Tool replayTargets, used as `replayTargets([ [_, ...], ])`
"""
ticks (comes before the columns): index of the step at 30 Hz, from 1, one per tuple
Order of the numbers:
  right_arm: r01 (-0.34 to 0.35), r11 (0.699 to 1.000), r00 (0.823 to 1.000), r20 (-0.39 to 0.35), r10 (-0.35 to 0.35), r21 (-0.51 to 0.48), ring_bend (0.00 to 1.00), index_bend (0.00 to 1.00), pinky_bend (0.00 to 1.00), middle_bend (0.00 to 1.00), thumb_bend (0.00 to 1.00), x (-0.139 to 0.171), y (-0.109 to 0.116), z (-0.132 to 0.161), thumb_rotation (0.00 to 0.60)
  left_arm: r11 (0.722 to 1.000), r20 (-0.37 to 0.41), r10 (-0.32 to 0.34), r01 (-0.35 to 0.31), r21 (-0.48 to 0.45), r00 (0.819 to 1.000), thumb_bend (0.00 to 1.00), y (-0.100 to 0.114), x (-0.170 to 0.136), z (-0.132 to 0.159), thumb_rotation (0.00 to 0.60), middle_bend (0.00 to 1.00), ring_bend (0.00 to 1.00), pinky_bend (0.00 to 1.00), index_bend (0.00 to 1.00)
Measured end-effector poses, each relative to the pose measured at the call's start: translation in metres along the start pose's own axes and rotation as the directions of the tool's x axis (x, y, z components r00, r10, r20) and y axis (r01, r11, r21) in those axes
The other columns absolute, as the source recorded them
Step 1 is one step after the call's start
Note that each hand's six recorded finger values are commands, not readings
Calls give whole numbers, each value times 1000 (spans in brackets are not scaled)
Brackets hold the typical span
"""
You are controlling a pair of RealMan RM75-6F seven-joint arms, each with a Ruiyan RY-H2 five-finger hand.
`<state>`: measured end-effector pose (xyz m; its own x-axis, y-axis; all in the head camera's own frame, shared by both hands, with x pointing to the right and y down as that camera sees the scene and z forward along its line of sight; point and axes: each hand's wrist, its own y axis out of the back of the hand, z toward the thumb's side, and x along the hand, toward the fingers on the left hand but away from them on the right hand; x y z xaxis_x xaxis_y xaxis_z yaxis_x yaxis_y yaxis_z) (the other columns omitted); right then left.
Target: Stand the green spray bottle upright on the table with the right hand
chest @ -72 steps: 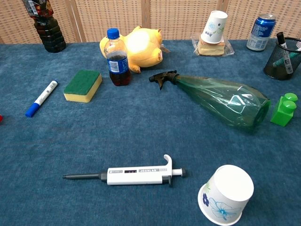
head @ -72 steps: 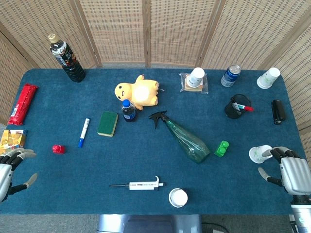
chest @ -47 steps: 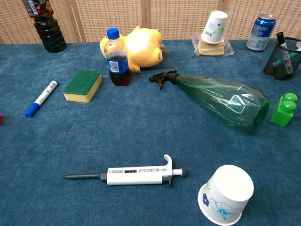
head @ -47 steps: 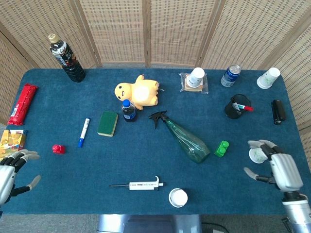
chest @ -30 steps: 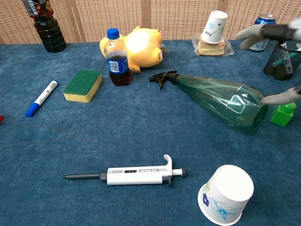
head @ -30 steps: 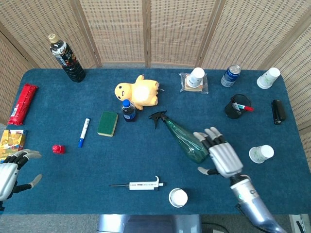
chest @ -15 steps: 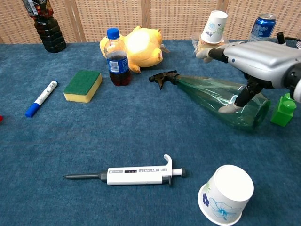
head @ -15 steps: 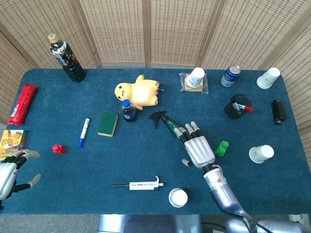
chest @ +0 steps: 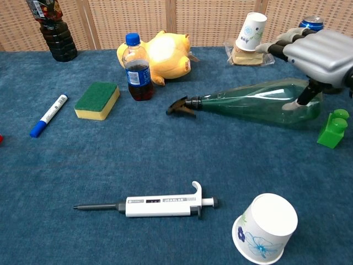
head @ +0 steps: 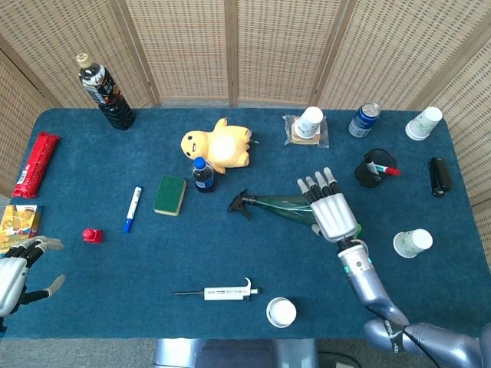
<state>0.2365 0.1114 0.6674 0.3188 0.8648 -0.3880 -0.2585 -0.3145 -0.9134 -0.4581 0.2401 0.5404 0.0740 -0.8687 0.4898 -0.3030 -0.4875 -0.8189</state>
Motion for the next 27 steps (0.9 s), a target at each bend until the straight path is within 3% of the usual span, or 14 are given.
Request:
replayTargets([
  [5,-11,1000,1000,-1,11,11,0,0,0,0,109,-1,-1,-11,600,1000,3,-3,3,1,1000,328,0,0,2,600,317,233,210,310],
  [11,-80,994,995,-66,76,-69,0,0,0,5,125,10,7,1,600,1000,11,-6,6,-1,1000,328,-1,1,4,600,316,233,210,310],
  [19,-244,947,959,-197,203,-210,0,22,0,105,145,23,33,39,600,1000,10,-7,7,-8,1000,329,-3,0,2,600,316,233,209,310],
  [27,-294,926,944,-227,241,-239,0,137,0,163,201,4,41,64,600,1000,-7,-8,8,-14,1000,328,-4,-3,-6,600,316,233,209,310],
])
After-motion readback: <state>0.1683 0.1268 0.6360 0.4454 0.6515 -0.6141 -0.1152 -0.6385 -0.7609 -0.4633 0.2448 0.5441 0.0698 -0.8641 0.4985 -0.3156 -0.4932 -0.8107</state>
